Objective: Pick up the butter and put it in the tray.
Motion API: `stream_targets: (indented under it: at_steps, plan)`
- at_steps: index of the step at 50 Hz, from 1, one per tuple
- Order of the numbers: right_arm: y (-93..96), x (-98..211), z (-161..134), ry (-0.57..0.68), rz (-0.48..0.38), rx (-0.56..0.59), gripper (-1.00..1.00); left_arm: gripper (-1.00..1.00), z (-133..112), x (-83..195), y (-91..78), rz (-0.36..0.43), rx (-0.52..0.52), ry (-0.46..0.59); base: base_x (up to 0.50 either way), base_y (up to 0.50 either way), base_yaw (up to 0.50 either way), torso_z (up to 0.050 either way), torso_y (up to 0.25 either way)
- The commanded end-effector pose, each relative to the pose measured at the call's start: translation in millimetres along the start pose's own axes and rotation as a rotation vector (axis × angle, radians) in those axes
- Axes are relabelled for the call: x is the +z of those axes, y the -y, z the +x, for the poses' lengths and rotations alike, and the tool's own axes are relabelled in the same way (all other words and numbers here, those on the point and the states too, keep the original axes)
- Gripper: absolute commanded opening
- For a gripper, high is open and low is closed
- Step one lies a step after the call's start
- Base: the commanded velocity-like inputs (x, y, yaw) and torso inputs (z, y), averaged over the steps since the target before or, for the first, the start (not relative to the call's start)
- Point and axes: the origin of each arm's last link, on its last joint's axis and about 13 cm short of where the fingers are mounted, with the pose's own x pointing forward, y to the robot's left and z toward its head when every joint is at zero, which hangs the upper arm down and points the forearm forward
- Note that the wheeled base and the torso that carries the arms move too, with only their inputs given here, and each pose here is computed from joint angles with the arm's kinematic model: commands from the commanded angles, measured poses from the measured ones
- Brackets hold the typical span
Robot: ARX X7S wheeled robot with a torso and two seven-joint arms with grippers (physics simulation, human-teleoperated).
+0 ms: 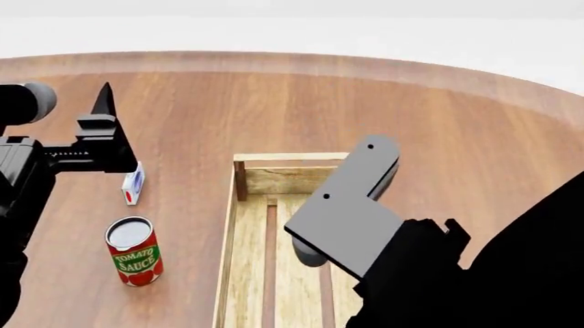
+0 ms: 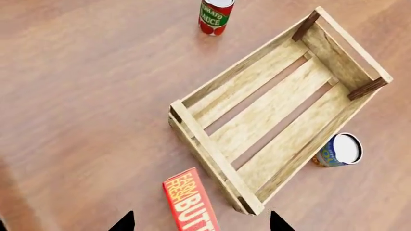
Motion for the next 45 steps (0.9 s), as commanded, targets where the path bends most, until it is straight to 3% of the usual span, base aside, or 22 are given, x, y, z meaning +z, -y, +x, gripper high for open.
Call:
stream_targets:
  at_steps: [1,19,27,38,41,45]
  plan:
    - [-1.2,-7,2,-0.059,0.019,0.038,1.00,1.00,0,0,-0.7,0.000,0.003,0.000,0.00,0.00,0.00,0.000,0.000]
    - [6.2,-23,13,-0.202,0.099,0.008,1.00,1.00,1,-3,-1.1,0.002,0.004,-0.005,0.00,0.00,0.00,0.000,0.000]
    - [9.1,-22,13,-0.194,0.072,-0.056,1.00,1.00,2,-4,-1.4,0.002,0.005,-0.007,0.00,0.00,0.00,0.000,0.000]
    - [11.9,-24,13,-0.257,0.019,-0.033,1.00,1.00,1,-6,-1.6,0.003,0.006,-0.010,0.00,0.00,0.00,0.000,0.000]
    - [12.2,-25,14,-0.262,0.062,-0.001,1.00,1.00,1,-7,-1.7,0.003,0.006,-0.012,0.00,0.00,0.00,0.000,0.000]
    - [11.0,-28,18,-0.286,0.030,0.035,1.00,1.00,2,-8,-1.6,0.003,0.007,-0.013,0.00,0.00,0.00,0.000,0.000]
